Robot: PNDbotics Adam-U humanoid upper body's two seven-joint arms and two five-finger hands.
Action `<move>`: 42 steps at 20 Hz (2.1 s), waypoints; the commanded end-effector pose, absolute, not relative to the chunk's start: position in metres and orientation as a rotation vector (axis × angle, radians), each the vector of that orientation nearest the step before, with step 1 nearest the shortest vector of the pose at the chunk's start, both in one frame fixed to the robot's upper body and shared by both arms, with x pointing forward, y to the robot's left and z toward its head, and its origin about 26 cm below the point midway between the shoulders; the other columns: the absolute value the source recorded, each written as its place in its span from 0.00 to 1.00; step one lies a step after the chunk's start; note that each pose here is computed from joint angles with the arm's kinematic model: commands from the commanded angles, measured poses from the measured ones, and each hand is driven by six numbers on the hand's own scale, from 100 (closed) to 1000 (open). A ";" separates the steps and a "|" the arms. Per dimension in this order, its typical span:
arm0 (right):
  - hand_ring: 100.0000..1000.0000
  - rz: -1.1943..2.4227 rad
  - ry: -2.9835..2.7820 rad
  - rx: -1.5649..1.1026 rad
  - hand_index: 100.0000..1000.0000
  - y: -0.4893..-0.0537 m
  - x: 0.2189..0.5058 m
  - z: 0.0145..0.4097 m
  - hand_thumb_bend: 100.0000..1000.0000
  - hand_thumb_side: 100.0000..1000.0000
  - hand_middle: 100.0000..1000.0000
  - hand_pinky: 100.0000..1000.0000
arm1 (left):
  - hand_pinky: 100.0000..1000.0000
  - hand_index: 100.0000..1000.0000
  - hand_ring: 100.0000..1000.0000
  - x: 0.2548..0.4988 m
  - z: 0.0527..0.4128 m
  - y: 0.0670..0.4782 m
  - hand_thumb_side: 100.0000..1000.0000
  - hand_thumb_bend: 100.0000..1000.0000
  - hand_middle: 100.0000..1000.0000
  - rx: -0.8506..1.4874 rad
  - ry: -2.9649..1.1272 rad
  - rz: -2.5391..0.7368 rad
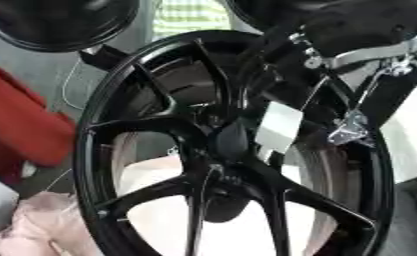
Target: Pull the pin out of the wheel hub.
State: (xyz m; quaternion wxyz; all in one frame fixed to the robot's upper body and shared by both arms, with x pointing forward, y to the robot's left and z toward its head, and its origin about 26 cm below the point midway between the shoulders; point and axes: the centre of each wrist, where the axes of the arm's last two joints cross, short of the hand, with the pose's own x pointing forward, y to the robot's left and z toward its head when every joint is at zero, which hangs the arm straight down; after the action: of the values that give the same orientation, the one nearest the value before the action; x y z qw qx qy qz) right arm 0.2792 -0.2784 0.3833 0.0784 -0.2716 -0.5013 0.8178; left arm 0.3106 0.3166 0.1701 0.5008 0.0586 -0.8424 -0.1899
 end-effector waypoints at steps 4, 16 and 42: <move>1.00 2.524 -1.390 -0.834 0.85 -0.285 0.282 0.387 0.37 0.30 0.88 0.97 | 0.67 0.61 0.55 0.309 0.181 0.319 0.82 0.00 0.44 0.166 -2.057 -0.494; 1.00 2.518 -1.334 -0.830 0.84 -0.293 0.291 0.378 0.37 0.30 0.88 0.97 | 0.67 0.61 0.55 0.309 0.180 0.318 0.82 0.00 0.44 0.162 -2.055 -0.494; 1.00 2.449 -1.322 -0.793 0.76 -0.300 0.305 0.371 0.25 0.24 0.80 0.97 | 0.67 0.61 0.55 0.309 0.178 0.318 0.83 0.00 0.44 0.154 -2.048 -0.490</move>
State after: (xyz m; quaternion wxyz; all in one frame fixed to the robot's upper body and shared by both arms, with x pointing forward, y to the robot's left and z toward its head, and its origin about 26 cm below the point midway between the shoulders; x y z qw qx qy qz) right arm 0.3081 -0.2974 0.3619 0.1437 -0.2716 -0.4799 0.8217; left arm 0.3108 0.3162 0.1705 0.5021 0.0574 -0.8413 -0.1917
